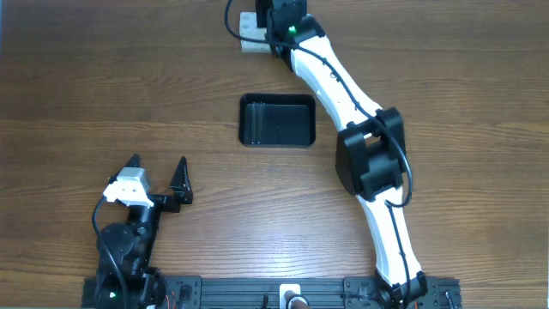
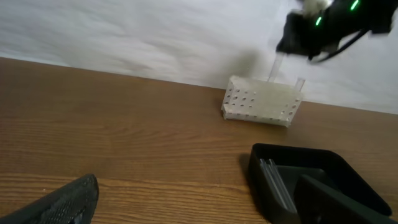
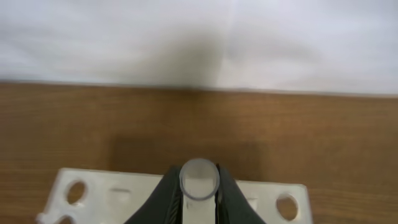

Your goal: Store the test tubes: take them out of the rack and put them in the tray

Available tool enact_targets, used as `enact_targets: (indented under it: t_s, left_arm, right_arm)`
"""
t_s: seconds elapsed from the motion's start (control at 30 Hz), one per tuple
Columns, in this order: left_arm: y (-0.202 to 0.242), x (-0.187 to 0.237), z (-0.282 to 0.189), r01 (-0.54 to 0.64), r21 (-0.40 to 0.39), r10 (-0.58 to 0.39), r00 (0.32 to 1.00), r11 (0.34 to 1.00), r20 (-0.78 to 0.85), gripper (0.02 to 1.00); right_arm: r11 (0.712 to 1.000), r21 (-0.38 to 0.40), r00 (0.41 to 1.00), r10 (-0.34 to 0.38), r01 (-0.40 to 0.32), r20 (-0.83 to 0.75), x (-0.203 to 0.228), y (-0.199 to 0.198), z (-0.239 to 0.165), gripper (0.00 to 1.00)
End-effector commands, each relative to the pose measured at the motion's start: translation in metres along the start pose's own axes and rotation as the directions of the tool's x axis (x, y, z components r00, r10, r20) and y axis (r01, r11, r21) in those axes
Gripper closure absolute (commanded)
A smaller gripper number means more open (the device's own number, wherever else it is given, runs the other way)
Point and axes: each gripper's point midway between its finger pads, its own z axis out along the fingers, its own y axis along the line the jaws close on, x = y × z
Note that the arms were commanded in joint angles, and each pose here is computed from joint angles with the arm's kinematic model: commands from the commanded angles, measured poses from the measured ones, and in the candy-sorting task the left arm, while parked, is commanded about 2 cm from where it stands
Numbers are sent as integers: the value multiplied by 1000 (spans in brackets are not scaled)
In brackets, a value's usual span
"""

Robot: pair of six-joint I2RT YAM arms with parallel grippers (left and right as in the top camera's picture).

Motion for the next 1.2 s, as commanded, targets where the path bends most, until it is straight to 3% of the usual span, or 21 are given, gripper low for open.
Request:
enact_targets:
  t_s: [0.03, 0.07, 0.17, 0.33, 0.43, 0.63, 0.8, 1.2]
  left_arm:
    - [0, 2, 0, -14, 3, 14, 1000, 1000, -2, 18]
    - [0, 2, 0, -14, 3, 14, 1000, 1000, -2, 18]
    - [0, 2, 0, -14, 3, 14, 1000, 1000, -2, 18]
    - [0, 2, 0, -14, 3, 14, 1000, 1000, -2, 18]
    - [0, 2, 0, -14, 3, 14, 1000, 1000, -2, 18]
    - [0, 2, 0, -14, 3, 14, 1000, 1000, -2, 18]
    - [0, 2, 0, -14, 3, 14, 1000, 1000, -2, 20]
    - [0, 2, 0, -14, 3, 14, 1000, 1000, -2, 18]
  right_arm:
    - [996, -61, 967, 77, -64, 245, -130, -3, -111, 882]
    - [994, -78, 961, 95, -77, 259, -144, -4, -138, 886]
    - [991, -84, 974, 121, -107, 190, -137, -9, -169, 906]
    - [992, -46, 989, 110, -115, -99, -68, -14, -187, 928]
    - [994, -56, 929, 66, -92, -363, 5, -9, -182, 963]
    - [997, -40, 816, 29, -64, -577, 99, -5, -155, 961]
    - [995, -22, 759, 58, -95, -649, 156, 1, -135, 950]
    - [994, 6, 732, 81, -105, -676, 191, 11, -115, 915]
